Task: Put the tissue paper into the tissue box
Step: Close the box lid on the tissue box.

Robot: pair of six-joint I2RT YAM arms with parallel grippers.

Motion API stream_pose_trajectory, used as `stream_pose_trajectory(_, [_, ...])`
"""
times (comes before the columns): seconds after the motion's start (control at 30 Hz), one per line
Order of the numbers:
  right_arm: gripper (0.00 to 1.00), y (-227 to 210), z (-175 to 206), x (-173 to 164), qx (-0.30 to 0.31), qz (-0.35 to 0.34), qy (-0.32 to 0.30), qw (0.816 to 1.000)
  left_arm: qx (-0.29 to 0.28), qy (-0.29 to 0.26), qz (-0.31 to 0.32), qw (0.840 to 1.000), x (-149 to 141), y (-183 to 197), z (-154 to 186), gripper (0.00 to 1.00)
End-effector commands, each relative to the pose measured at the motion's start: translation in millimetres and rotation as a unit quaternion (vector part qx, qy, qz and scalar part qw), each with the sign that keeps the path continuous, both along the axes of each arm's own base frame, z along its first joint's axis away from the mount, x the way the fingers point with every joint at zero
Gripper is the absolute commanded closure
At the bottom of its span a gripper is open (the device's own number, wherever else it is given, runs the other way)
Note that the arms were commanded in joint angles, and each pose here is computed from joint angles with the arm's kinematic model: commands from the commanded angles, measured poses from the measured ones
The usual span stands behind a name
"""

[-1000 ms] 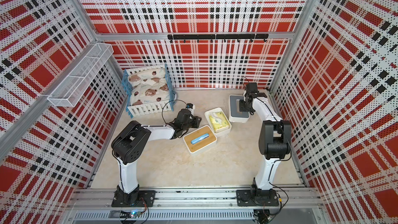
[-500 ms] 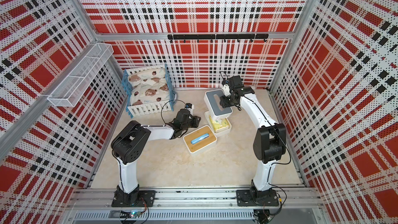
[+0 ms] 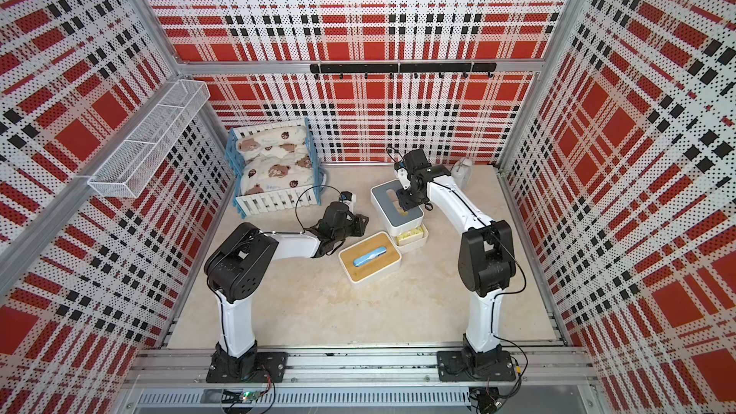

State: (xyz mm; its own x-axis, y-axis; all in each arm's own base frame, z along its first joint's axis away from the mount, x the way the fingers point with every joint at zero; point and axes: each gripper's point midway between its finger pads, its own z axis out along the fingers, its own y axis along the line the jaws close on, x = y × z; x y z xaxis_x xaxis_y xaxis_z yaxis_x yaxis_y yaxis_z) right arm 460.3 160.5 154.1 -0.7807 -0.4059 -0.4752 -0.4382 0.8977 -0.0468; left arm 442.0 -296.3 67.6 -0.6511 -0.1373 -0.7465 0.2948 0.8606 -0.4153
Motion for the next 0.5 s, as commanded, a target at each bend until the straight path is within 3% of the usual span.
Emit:
stream_pose_trajectory(0.0, [0.84,-9.3,-3.4,3.3,-0.021,-0.009,-0.001,1.0,-0.015,-0.014,0.0,1.0,1.9,1.3,13.2,0.67])
stream_pose_trajectory(0.47, [0.86,-25.1,-36.2,-10.1,-0.059,-0.032,0.037,0.997,-0.014,-0.014,0.002,1.0,1.1,3.1,12.6,0.68])
